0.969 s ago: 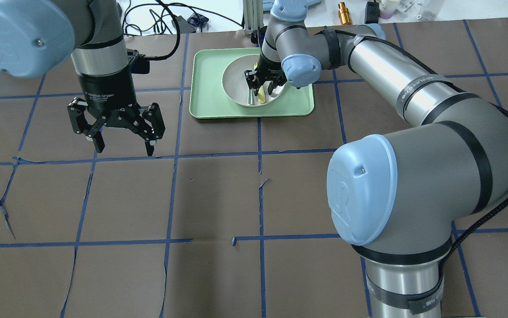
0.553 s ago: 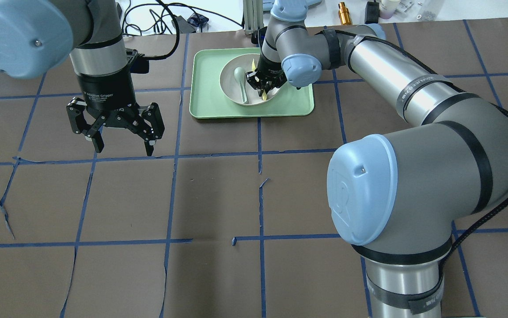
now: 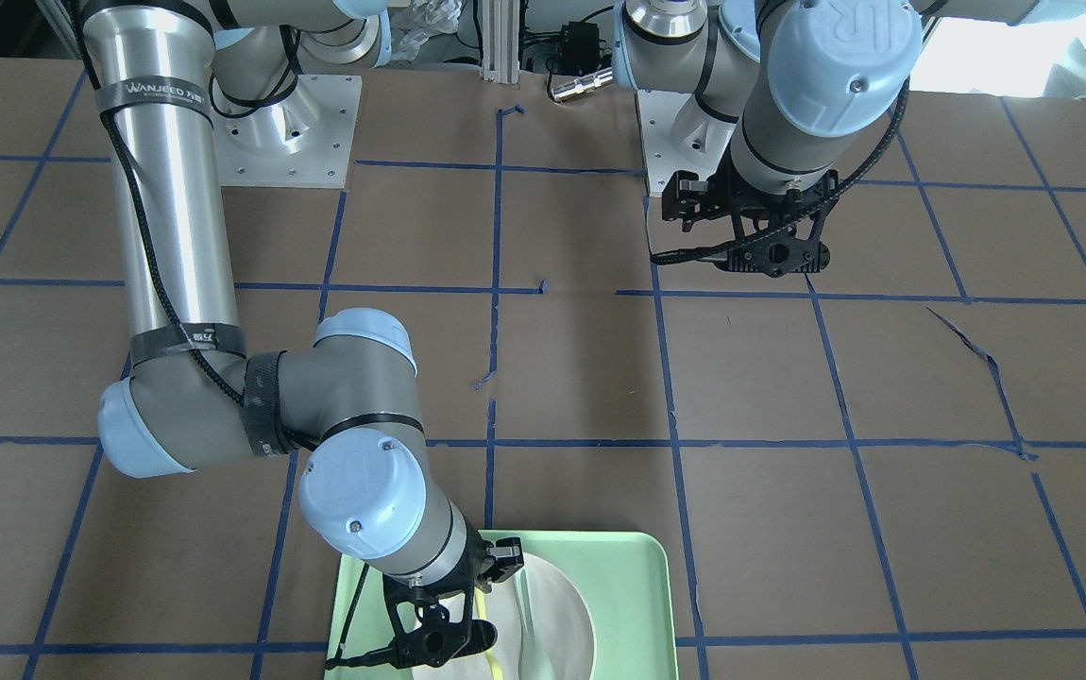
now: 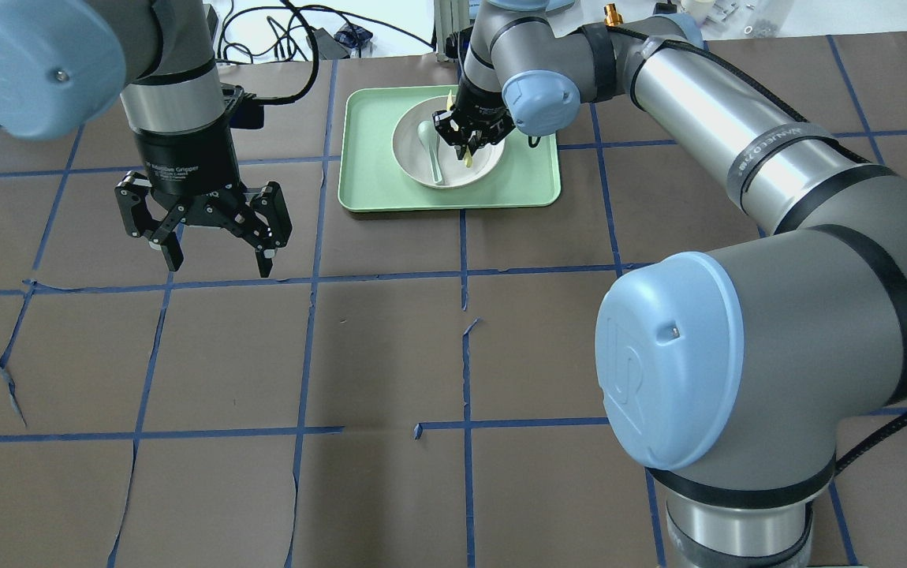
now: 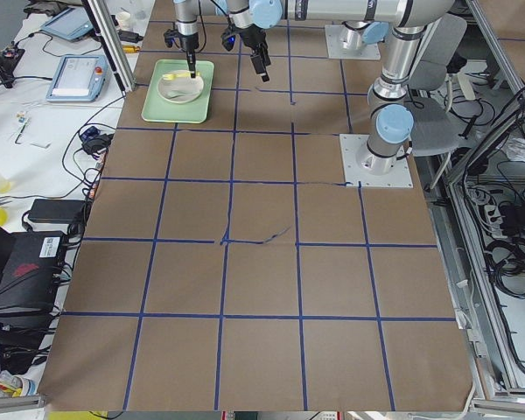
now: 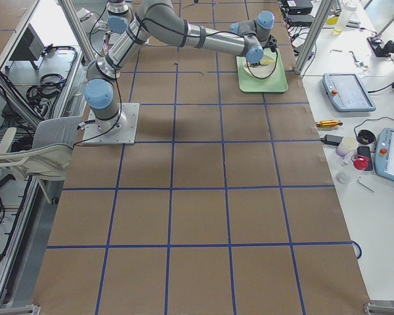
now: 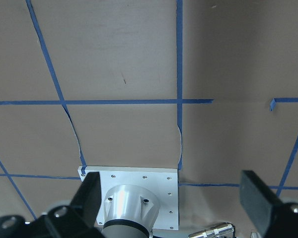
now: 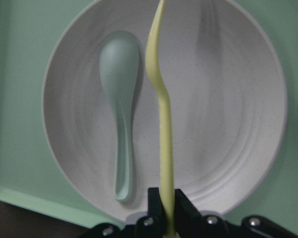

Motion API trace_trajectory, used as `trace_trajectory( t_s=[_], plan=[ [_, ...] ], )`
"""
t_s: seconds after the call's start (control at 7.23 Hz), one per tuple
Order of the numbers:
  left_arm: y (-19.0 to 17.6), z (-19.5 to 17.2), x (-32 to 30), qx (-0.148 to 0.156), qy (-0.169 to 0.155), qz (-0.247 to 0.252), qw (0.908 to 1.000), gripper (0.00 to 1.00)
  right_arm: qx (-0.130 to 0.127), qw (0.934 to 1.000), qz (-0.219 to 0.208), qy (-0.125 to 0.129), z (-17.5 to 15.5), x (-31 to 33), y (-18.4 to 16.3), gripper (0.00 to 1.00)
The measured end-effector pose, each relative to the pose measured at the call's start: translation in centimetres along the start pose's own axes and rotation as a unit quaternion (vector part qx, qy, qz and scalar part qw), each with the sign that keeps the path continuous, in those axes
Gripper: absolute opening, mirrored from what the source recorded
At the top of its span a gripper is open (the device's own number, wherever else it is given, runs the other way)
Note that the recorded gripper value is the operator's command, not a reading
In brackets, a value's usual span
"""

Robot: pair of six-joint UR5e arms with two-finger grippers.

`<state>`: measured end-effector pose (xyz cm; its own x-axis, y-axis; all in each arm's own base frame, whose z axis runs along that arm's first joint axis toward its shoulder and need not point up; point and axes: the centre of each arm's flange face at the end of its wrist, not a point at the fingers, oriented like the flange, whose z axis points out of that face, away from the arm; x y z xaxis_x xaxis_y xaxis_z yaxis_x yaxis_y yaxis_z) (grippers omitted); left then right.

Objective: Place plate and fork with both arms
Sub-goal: 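Lift the fork with the right gripper and set it on the tray beside the plate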

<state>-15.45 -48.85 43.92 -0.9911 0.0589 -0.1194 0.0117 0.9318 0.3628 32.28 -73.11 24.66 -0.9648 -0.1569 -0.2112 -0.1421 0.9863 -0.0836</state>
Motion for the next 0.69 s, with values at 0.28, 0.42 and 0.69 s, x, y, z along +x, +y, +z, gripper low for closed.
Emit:
trace_trajectory(
  t_s=[0.28, 0.42, 0.69],
  plan=[
    [0.1, 0.0, 0.0, 0.0, 0.0, 0.0, 1.0, 1.0, 0.012, 0.9996, 0.01, 0.023, -2.2, 1.2, -0.1, 0.0],
    [0.0, 0.1, 0.0, -0.001, 0.0, 0.0, 1.0, 1.0, 0.017, 0.9987, 0.017, 0.045, -2.9, 3.3, -0.5, 0.0],
    [-0.2, 0.3, 0.0, -0.004, 0.0, 0.0, 1.0, 1.0, 0.014, 0.9974, 0.036, 0.06, -2.9, 7.5, -1.0, 0.0]
  ],
)
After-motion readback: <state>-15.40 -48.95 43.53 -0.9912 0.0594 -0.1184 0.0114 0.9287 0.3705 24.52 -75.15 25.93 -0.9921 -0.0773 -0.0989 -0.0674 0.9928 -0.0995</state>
